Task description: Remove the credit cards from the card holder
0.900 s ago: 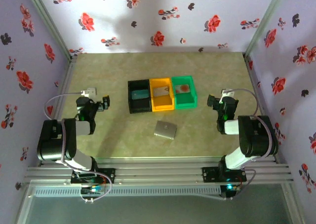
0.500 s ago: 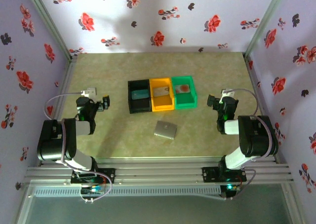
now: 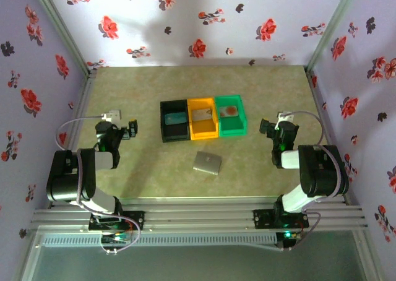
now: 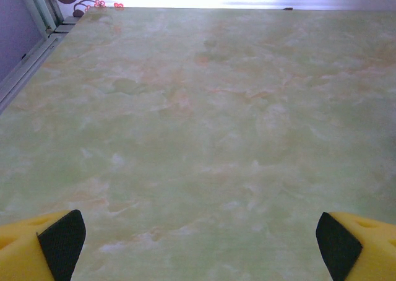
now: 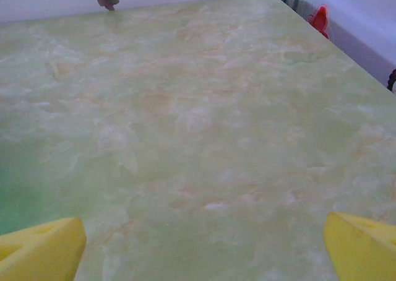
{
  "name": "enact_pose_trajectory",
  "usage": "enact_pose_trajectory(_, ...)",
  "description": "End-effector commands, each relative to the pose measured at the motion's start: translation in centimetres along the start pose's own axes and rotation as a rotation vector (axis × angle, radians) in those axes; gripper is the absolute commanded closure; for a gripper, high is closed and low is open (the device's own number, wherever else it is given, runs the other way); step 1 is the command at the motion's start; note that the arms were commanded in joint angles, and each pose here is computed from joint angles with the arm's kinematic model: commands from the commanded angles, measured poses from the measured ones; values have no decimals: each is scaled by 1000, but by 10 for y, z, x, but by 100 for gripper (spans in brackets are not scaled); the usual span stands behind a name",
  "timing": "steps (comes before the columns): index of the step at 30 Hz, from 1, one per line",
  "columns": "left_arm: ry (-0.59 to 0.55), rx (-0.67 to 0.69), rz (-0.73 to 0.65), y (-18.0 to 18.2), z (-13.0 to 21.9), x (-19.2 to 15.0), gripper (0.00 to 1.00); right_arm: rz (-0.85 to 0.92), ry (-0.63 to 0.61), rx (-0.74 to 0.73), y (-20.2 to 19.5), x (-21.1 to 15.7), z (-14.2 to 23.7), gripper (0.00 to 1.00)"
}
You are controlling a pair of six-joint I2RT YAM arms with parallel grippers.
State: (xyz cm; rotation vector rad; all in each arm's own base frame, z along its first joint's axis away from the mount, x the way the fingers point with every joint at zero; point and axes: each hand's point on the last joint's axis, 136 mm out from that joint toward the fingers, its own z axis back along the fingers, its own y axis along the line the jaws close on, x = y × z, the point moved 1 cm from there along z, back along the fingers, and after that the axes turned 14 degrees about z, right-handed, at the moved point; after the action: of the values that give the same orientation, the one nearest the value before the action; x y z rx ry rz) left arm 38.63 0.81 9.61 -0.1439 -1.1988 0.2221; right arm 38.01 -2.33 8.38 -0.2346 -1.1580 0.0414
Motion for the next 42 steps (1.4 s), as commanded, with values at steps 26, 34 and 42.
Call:
enact_pose_trajectory(26, -9, -11, -14, -1, -2, 3, 0, -34, -178, -17, 14, 141, 83, 1)
enact_pose_trajectory(34, -19, 48, -5, 5, 1, 13, 0, -381, -285, 325, 43, 184, 132, 1)
enact_pose_trajectory(42, -25, 135, 274, -1, 46, 112, 0, -157, -16, 466, 107, 156, 131, 1)
